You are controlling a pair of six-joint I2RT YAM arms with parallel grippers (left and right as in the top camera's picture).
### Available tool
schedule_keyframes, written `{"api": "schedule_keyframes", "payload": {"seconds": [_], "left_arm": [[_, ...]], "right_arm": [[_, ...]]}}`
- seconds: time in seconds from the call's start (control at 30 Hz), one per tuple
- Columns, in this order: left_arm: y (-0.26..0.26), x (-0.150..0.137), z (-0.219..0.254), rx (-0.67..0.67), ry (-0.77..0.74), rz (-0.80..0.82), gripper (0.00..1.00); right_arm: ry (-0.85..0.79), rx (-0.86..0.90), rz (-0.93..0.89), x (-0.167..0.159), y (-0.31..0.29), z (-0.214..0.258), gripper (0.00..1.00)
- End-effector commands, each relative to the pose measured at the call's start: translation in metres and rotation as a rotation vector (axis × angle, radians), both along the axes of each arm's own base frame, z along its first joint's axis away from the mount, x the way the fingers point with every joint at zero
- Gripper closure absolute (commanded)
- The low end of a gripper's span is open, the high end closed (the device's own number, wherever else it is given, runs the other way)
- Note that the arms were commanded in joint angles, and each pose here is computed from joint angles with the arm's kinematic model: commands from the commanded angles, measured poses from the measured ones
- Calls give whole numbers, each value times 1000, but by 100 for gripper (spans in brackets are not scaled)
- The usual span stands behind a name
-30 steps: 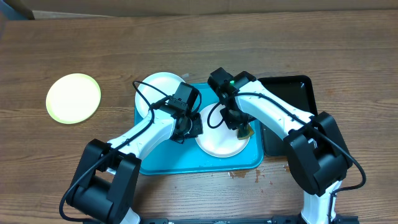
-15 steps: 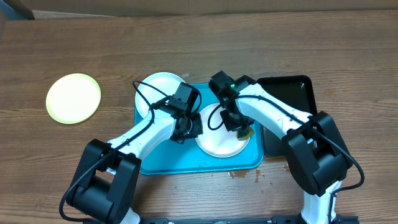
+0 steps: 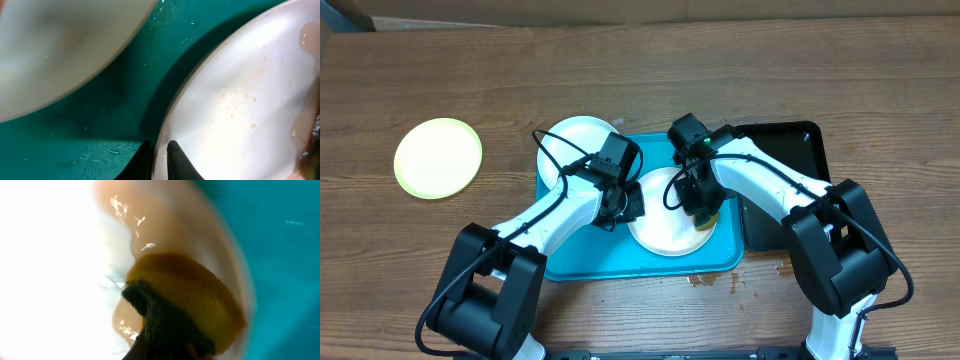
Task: Clean dirty plates on tray and stack at the side
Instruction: 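Scrub the held white plate with the sponge in the right gripper, then return the sponge to the black tray and release it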
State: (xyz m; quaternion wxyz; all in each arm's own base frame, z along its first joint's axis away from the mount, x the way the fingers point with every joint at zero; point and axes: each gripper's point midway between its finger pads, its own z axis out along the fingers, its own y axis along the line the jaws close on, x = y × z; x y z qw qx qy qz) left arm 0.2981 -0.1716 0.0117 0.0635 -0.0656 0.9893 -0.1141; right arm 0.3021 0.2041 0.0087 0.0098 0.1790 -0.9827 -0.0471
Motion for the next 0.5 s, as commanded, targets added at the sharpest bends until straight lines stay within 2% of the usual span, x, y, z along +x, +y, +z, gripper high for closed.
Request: {"api": "schedule_keyframes", "payload": {"seconds": [0.0, 0.23, 0.47], "left_arm": [[-3, -2, -3, -9, 7, -11, 87], [-3, -2, -3, -9, 8, -11, 87], [-2, -2, -3, -8, 8, -11, 86]], "right_arm": [[140, 227, 39, -27, 41, -5, 96], [106, 433, -25, 17, 55, 42, 96], [77, 415, -143, 55, -3, 89, 96]]}}
